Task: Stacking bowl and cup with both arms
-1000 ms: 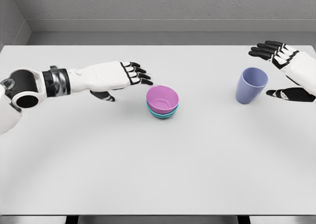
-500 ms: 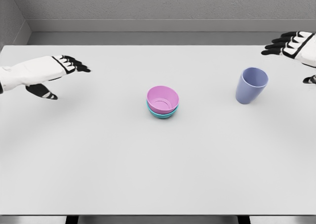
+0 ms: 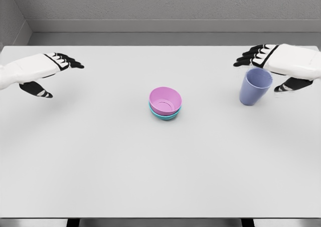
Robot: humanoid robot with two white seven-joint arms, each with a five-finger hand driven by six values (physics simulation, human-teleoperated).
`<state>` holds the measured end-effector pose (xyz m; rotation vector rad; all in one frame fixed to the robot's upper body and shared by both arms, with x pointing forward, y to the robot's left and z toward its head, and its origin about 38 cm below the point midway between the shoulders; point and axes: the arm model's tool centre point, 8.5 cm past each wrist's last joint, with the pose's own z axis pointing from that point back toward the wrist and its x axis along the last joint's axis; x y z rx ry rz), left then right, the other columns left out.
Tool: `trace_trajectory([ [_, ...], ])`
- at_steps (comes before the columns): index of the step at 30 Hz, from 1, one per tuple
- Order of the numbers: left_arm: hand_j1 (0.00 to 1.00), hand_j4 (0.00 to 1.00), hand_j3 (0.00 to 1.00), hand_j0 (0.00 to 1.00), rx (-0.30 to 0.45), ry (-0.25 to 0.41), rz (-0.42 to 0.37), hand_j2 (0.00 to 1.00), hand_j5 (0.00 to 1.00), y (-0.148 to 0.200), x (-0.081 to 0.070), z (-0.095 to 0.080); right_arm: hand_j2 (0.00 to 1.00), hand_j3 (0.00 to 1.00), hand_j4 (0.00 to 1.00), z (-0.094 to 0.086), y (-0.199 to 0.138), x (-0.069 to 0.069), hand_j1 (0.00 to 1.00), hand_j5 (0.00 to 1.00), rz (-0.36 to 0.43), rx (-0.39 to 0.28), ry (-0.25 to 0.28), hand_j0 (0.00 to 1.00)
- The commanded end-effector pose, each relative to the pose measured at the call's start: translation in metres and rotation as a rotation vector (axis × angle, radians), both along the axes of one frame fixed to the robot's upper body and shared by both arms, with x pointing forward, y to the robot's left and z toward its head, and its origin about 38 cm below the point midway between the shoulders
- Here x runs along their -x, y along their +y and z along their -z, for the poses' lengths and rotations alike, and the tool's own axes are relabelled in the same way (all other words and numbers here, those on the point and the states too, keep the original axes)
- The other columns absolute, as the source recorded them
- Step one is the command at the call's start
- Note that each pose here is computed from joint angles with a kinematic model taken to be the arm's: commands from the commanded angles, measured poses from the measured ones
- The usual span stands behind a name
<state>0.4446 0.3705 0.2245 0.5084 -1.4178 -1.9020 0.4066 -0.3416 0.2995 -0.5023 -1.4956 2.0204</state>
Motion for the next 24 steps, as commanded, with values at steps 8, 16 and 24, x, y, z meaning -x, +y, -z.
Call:
trace_trajectory([
  [8,1.0,1.0,1.0,1.0,0.008,0.002,-0.001,1.0,1.0,0.0,0.001,0.001,1.0,1.0,1.0,0.027,-0.021,-0.027,1.0,1.0,0.175,-0.04,0.106,1.0],
  [16,1.0,1.0,1.0,1.0,-0.002,0.015,0.0,1.0,1.0,0.001,0.004,0.006,1.0,1.0,1.0,0.046,-0.019,-0.03,1.0,1.0,0.175,-0.005,0.154,1.0],
  [24,1.0,1.0,1.0,1.0,0.0,0.015,0.001,1.0,1.0,0.0,0.004,0.006,1.0,1.0,1.0,0.057,-0.014,-0.041,1.0,1.0,0.183,-0.019,0.18,1.0],
])
